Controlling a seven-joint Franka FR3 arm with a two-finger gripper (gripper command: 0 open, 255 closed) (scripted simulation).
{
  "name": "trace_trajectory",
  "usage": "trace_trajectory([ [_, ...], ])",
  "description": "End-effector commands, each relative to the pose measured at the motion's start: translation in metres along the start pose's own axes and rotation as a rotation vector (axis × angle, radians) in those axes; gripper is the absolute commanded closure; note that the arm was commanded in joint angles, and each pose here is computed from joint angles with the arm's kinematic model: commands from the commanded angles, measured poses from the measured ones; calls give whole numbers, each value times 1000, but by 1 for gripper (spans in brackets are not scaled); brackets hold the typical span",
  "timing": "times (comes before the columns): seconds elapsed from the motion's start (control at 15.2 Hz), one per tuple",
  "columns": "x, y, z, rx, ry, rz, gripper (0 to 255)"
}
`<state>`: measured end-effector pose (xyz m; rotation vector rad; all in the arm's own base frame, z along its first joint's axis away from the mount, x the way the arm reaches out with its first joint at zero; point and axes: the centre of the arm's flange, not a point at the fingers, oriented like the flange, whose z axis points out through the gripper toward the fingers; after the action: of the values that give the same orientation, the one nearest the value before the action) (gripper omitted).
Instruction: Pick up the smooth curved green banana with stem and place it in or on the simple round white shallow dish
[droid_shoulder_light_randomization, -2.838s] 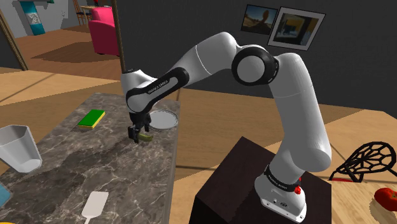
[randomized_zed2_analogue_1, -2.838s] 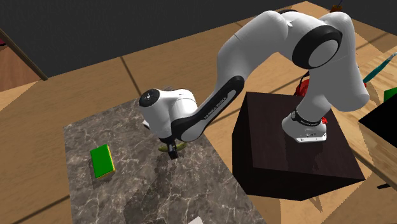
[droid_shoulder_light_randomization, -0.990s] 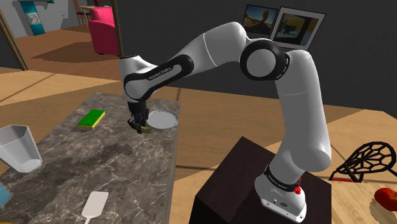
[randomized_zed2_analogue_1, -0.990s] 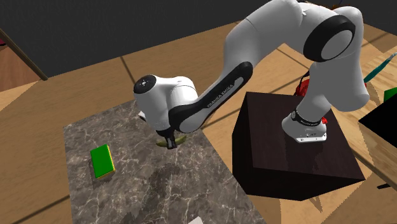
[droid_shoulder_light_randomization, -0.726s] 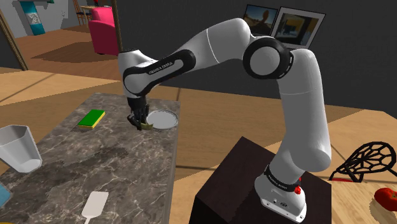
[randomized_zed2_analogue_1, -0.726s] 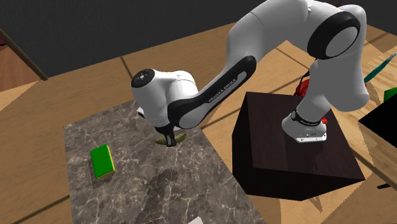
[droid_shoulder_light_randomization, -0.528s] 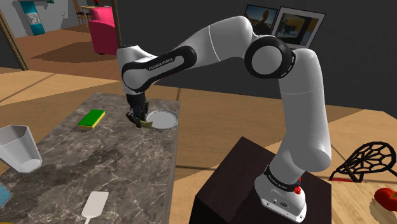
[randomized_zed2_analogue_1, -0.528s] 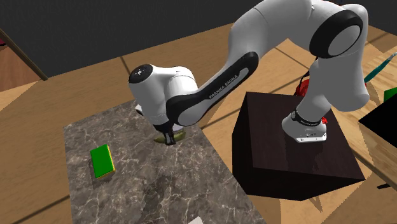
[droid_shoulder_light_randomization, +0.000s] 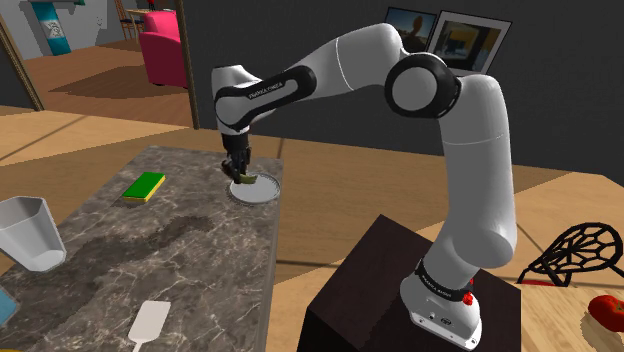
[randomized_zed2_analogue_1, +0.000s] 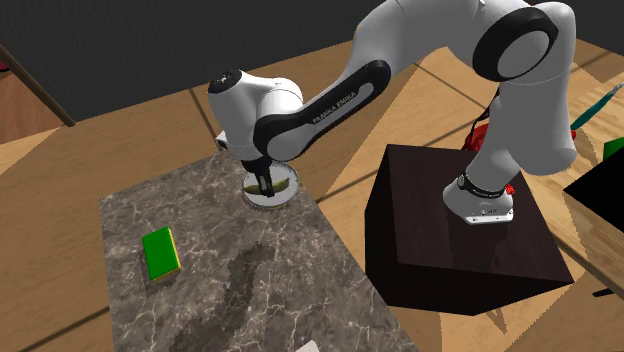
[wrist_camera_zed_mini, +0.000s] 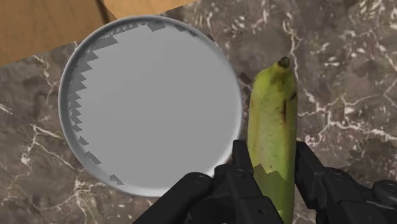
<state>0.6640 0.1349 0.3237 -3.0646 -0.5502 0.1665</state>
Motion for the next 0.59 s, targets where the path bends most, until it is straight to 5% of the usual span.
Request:
trace_trajectory([
  [0.0, -3, 26, -1, 0, 0, -1, 255],
  [0.53, -10, 97, 8, 0, 0, -1, 255],
])
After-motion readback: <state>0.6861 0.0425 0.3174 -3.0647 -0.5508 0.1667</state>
